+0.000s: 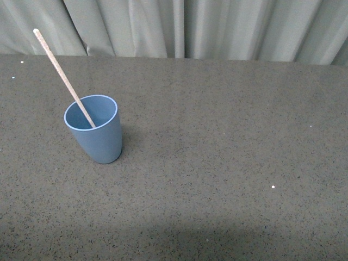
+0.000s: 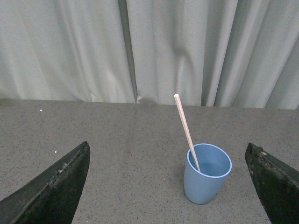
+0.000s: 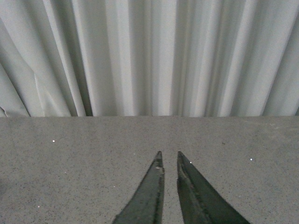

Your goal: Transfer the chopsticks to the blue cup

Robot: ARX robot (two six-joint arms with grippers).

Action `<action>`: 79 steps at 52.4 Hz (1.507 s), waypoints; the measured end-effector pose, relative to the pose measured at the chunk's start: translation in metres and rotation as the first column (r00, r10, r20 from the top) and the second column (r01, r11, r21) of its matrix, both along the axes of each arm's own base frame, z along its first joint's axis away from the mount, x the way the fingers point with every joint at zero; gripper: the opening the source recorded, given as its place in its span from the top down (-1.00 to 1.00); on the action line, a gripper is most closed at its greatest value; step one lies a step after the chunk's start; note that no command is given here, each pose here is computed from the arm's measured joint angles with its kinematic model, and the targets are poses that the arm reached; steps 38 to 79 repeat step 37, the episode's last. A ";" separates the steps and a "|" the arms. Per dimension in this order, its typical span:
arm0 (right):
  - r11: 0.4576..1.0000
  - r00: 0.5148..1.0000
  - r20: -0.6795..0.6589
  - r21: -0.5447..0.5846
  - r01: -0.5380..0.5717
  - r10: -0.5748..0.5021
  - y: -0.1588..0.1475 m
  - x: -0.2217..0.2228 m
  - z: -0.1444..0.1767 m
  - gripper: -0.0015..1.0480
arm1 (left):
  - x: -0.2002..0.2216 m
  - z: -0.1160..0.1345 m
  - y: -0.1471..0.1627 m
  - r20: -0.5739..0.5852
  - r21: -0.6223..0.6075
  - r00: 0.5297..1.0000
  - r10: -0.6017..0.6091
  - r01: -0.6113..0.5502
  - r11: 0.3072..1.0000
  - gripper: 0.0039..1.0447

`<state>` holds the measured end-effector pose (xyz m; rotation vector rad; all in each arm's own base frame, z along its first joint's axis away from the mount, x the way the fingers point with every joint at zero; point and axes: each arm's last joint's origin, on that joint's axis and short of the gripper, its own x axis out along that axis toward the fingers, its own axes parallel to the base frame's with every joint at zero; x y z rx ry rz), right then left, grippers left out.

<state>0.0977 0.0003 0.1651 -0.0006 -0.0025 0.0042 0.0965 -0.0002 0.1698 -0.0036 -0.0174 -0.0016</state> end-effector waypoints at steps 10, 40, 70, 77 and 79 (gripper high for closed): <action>1.000 1.000 0.000 0.000 0.000 0.000 0.000 0.000 0.000 -0.09 | 0.000 0.000 0.000 0.000 0.000 1.000 0.000 0.000 1.000 -0.88; 1.000 1.000 0.000 0.000 0.000 0.000 0.000 0.000 0.000 -0.82 | 0.000 0.000 0.000 0.000 0.000 1.000 0.000 0.000 1.000 -0.88; 1.000 1.000 0.000 0.000 0.000 0.000 0.000 0.000 0.000 -0.82 | 0.000 0.000 0.000 0.000 0.000 1.000 0.000 0.000 1.000 -0.88; 1.000 1.000 0.000 0.000 0.000 0.000 0.000 0.000 0.000 -0.82 | 0.000 0.000 0.000 0.000 0.000 1.000 0.000 0.000 1.000 -0.88; 1.000 1.000 0.000 0.000 0.000 0.000 0.000 0.000 0.000 -0.82 | 0.000 0.000 0.000 0.000 0.000 1.000 0.000 0.000 1.000 -0.88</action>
